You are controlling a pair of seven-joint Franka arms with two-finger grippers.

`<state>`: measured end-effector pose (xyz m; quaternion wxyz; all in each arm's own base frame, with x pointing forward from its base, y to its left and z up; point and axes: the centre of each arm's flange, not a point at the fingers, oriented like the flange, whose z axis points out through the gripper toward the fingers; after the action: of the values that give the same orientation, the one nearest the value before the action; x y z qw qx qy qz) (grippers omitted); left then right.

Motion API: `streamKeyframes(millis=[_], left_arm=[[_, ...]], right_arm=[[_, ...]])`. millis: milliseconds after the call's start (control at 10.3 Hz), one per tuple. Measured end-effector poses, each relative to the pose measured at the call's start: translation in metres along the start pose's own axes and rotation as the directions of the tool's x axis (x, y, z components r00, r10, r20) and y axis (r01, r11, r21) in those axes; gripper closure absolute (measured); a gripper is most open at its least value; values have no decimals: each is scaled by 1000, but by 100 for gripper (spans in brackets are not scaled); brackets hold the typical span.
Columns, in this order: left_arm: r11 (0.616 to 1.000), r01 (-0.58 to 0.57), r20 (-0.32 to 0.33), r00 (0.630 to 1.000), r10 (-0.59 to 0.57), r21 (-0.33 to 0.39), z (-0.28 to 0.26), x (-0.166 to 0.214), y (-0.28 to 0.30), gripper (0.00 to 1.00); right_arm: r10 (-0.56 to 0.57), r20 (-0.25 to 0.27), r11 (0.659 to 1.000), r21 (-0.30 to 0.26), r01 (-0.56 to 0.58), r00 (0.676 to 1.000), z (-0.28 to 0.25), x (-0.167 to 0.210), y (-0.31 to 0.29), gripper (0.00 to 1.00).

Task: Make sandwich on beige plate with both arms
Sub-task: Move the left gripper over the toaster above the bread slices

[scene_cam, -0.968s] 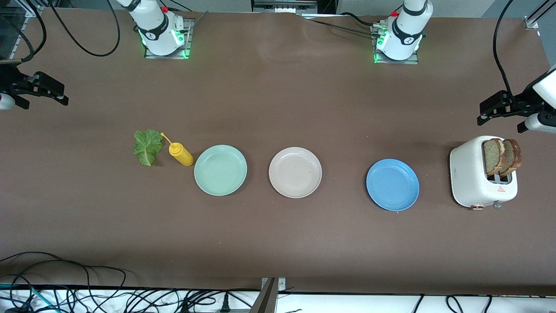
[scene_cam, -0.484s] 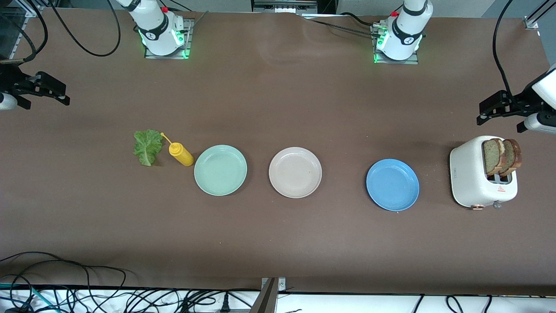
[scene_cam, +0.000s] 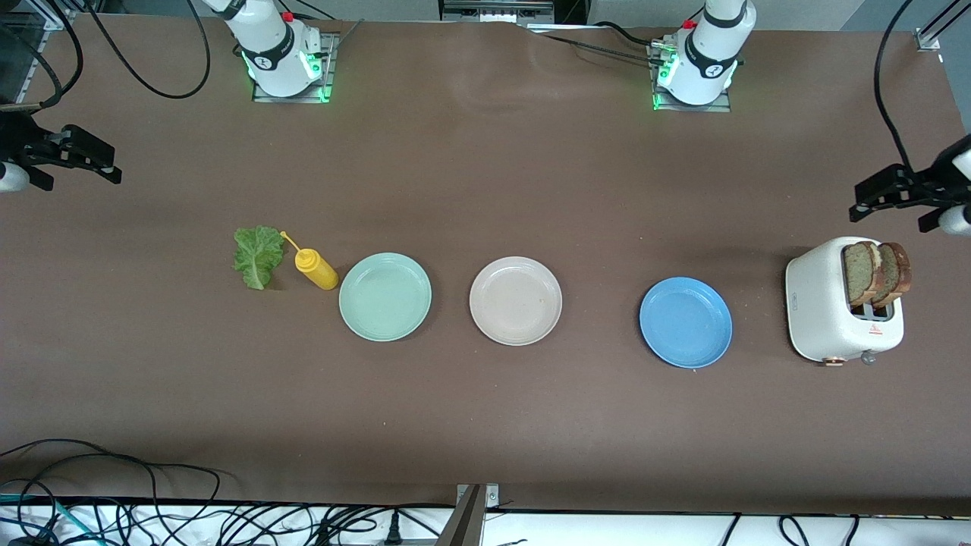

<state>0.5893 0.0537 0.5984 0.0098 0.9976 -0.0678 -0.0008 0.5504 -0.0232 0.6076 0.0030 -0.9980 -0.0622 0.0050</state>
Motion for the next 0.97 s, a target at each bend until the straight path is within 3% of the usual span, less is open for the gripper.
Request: streamKeyframes(millis=[290,968], left_arm=[[1000,14,14,1000,-14,-6,34,2,-71,0],[996,86,42,995,-85,-19,144,32,-138,0]], right_arm=[[1,0,1000,1,-1,1000,0,0,0,0],[1,1,1000,2,-1,1000,1,0,0,0]])
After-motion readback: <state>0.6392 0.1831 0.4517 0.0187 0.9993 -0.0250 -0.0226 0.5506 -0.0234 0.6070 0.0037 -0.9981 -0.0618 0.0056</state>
